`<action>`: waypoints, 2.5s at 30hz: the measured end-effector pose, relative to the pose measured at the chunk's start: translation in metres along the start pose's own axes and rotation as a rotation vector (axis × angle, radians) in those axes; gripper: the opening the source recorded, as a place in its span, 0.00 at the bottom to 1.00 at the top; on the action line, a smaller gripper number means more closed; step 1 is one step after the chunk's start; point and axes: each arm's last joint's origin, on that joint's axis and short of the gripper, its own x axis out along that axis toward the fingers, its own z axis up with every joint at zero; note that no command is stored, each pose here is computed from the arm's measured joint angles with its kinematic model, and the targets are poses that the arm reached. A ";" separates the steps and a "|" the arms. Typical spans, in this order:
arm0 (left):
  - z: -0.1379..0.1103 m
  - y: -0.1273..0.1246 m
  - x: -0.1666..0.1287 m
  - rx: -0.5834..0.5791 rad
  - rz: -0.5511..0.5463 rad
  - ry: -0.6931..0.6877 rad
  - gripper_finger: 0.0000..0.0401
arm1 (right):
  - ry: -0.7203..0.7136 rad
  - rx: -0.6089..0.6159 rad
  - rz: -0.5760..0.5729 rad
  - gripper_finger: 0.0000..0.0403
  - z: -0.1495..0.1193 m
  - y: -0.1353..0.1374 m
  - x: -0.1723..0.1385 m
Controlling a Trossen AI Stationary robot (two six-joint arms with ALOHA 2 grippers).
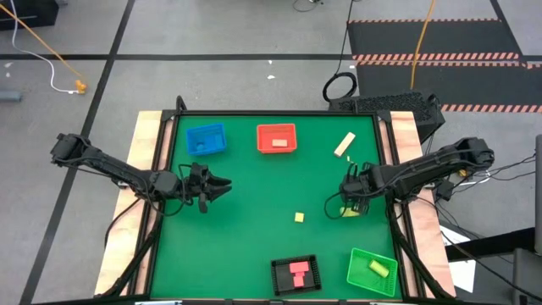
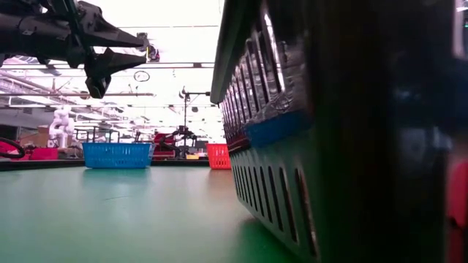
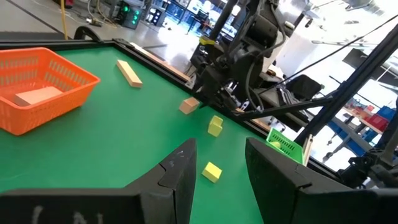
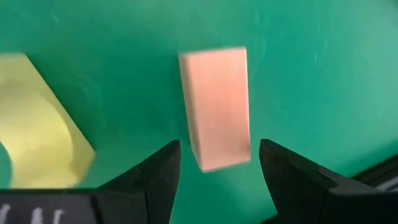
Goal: Sort & place blocks by color
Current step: Put the bottom brown block into the orange bin
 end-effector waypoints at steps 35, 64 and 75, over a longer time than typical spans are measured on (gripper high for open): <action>0.000 0.000 0.000 -0.014 0.002 0.000 0.35 | -0.079 0.418 0.202 0.28 0.019 -0.013 0.023; -0.003 -0.015 0.018 0.161 0.009 0.049 0.35 | -1.344 0.371 0.546 0.28 0.107 -0.002 -0.064; -0.005 -0.053 0.083 0.396 0.024 0.141 0.45 | -1.418 0.320 0.630 0.28 0.121 0.027 -0.053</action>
